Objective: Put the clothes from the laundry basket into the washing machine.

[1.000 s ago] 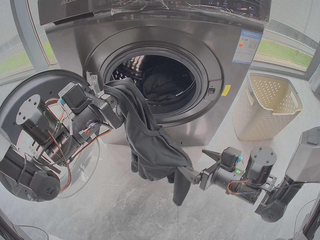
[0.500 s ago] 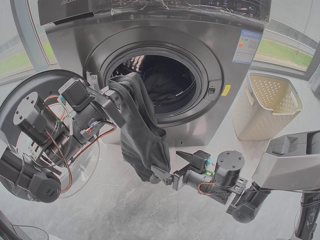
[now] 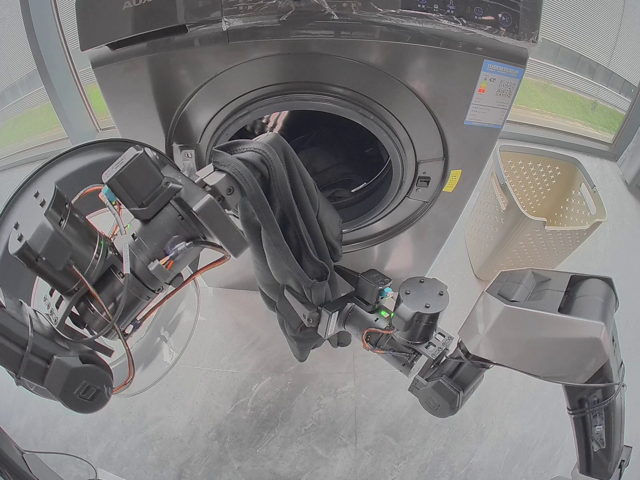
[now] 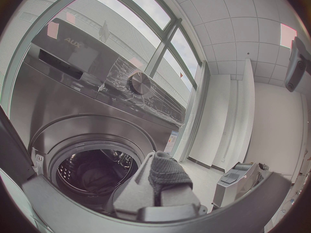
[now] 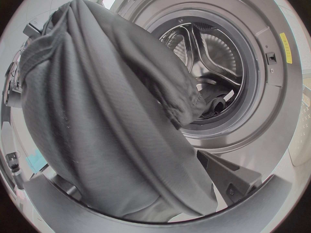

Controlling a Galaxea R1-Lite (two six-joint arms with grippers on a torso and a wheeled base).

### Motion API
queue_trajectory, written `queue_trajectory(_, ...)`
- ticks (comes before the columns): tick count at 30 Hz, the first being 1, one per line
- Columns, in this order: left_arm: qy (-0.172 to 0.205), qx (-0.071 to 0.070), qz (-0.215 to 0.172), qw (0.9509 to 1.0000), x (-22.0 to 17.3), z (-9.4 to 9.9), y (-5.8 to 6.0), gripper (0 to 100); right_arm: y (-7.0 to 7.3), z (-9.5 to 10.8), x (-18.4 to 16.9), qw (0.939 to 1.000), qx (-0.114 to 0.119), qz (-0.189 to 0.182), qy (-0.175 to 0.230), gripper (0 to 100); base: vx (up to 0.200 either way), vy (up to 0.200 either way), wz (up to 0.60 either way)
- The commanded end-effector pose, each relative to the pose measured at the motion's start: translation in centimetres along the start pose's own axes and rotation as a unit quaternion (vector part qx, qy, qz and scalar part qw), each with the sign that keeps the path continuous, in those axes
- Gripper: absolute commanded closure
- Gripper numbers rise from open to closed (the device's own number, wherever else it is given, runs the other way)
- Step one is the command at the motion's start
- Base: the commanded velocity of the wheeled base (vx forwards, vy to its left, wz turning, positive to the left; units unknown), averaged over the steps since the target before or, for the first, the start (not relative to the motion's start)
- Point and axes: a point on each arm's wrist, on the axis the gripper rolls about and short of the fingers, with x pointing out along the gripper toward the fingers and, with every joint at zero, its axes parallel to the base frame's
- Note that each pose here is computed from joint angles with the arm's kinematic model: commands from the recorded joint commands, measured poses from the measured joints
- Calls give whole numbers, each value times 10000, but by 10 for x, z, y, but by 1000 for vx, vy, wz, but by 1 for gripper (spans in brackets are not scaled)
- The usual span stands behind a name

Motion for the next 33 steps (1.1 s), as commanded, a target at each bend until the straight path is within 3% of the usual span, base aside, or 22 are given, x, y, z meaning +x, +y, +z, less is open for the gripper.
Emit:
queue_trajectory(1, -81, 1, -62, 9999, -1, 5, -3, 100, -11, -16, 16, 9999, -86, -99, -1, 0, 0, 0, 0)
queue_trajectory(11, -191, -2, -81, 9998, -2, 13, -5, 100, -22, -17, 34, 9993, -150, -239, -248, 0, 0, 0, 0)
queue_trajectory(12, -199, 0, -69, 9998, -2, 13, -4, 100, -23, -16, 34, 9993, -143, -245, -257, 100, 0, 0, 0)
queue_trajectory(14, -202, 21, -21, 9998, -1, 13, -2, 100, -23, -15, 33, 9992, -144, -244, -265, 100, 0, 0, 0)
queue_trajectory(18, -45, 152, 320, 9994, -6, 8, 19, 100, -28, 2, 24, 9988, -157, -328, -329, 100, 0, 0, 0)
queue_trajectory(19, -45, 152, 320, 9994, -6, 8, 19, 100, -28, 2, 24, 9988, -157, -328, -329, 100, 0, 0, 0)
queue_trajectory(22, 231, 144, 538, 9982, -8, -9, 30, 100, -33, 31, 10, 9978, -163, -415, -486, 100, 0, 0, 0)
queue_trajectory(23, 252, 140, 549, 9981, -8, -10, 31, 100, -32, 32, 9, 9978, -163, -414, -494, 100, 0, 0, 0)
queue_trajectory(26, 693, 71, 667, 9953, -15, -35, 37, 100, -36, 60, -7, 9965, -180, -500, -650, 100, 0, 0, 0)
queue_trajectory(27, 693, 71, 667, 9953, -15, -35, 37, 100, -36, 60, -7, 9965, -180, -500, -650, 100, 0, 0, 0)
queue_trajectory(33, 1557, 54, 783, 9847, -29, -82, 43, 100, -30, 100, -20, 9933, -206, -464, -1038, 100, 0, 0, 0)
